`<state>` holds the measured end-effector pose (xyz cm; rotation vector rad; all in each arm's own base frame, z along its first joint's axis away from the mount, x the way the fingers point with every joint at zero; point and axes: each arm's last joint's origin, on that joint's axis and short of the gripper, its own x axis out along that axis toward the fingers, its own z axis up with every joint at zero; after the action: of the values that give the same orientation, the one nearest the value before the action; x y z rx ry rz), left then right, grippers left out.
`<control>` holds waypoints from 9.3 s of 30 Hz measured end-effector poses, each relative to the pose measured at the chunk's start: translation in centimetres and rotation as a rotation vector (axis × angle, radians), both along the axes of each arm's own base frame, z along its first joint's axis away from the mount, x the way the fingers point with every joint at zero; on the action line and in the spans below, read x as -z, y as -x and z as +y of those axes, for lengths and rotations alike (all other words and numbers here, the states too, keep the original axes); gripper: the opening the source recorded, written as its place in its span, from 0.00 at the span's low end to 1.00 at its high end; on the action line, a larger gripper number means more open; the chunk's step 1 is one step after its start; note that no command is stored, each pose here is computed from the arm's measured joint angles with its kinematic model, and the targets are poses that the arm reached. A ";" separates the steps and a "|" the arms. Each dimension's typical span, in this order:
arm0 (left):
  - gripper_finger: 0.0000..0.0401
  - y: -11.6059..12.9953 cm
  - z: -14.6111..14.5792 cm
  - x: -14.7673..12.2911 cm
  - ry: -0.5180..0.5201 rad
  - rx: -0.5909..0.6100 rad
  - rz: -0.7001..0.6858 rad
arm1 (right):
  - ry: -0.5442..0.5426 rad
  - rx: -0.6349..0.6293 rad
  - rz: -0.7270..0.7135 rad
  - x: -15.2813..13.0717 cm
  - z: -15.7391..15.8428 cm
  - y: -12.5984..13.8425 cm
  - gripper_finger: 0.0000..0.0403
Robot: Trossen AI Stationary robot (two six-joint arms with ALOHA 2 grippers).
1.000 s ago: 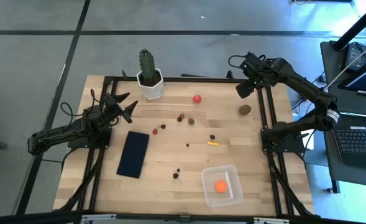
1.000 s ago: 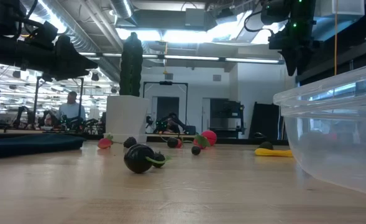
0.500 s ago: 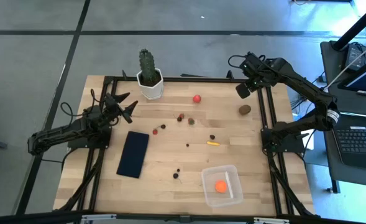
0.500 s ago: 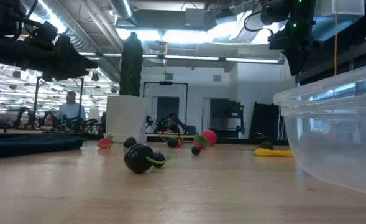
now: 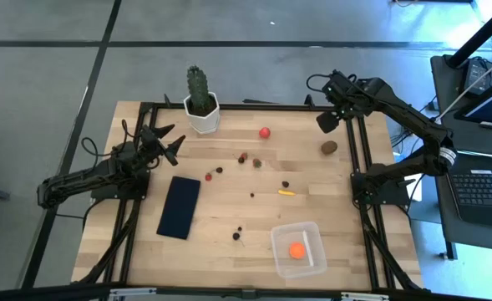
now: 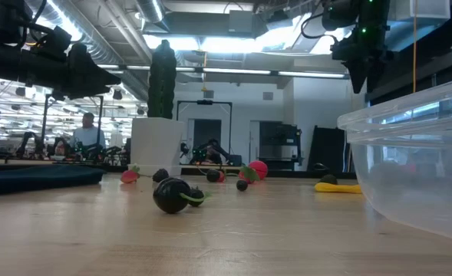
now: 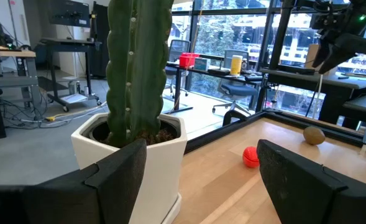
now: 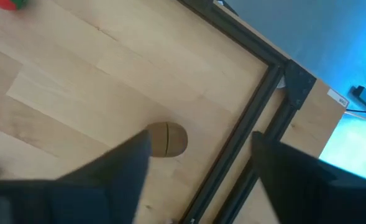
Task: Pick and placing Produce into tupperware
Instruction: Put the kiwi into the transparent bin, then put the right blackberry into the transparent bin
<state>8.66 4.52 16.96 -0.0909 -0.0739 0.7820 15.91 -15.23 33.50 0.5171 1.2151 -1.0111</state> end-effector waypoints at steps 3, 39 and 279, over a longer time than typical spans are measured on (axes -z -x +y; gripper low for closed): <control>0.74 0.0 0.0 0.0 0.000 0.000 0.000 | -0.014 -0.004 0.018 0.7 0.0 0.0 0.86; 0.74 0.0 0.0 0.0 0.006 0.001 -0.007 | -0.117 -0.215 0.125 14.3 0.9 0.8 0.95; 0.74 0.0 0.0 0.0 0.006 0.001 -0.006 | -0.293 -0.467 0.066 14.7 13.2 -15.6 0.71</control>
<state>8.66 4.52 16.96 -0.0991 -0.0773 0.7807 31.52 -2.02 18.85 0.3989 1.4683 -0.4591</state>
